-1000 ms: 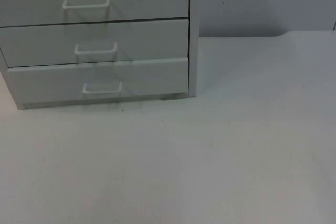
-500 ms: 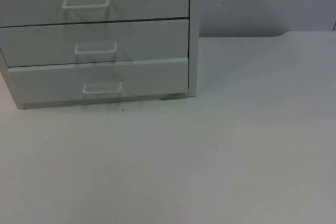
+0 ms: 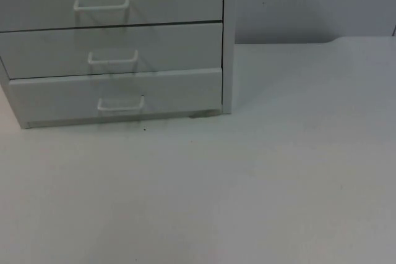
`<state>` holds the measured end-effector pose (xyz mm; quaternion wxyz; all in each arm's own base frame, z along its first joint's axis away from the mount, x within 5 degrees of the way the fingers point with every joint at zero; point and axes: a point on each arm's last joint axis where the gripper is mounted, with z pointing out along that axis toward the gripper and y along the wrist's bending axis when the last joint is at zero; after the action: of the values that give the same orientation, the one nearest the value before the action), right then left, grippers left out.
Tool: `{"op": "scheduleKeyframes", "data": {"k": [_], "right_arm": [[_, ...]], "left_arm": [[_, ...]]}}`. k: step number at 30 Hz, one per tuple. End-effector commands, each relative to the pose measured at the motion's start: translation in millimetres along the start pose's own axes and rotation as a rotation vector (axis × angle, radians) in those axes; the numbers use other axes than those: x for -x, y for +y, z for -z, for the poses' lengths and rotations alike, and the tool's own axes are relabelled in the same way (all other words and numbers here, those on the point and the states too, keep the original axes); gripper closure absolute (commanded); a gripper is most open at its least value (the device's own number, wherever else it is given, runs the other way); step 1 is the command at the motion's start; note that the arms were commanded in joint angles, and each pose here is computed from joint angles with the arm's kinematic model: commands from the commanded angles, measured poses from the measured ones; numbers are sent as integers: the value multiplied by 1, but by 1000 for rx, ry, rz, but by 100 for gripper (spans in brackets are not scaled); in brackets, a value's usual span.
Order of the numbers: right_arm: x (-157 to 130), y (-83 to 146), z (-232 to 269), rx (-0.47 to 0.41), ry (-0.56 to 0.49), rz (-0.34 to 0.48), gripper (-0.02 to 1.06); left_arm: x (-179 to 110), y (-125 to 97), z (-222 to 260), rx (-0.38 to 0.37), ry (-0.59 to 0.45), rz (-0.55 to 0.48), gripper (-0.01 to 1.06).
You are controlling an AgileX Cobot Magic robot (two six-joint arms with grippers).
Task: Open the drawer with the left hand, place the block into the drawer with the right hand, then close the drawer with the left hand.
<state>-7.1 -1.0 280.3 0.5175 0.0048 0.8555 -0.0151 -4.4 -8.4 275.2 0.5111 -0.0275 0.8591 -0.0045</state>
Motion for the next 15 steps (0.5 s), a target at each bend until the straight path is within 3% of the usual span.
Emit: {"op": "scheduleKeyframes", "data": {"k": [1, 15], "right_arm": [[-1, -1, 0, -12, -4, -2, -1], [-1, 0, 0, -2, -5, 18, -1]], "left_arm": [[0, -1, 0, -13, -10, -1, 105], [0, -1, 4, -11, 5, -9, 105]]}}
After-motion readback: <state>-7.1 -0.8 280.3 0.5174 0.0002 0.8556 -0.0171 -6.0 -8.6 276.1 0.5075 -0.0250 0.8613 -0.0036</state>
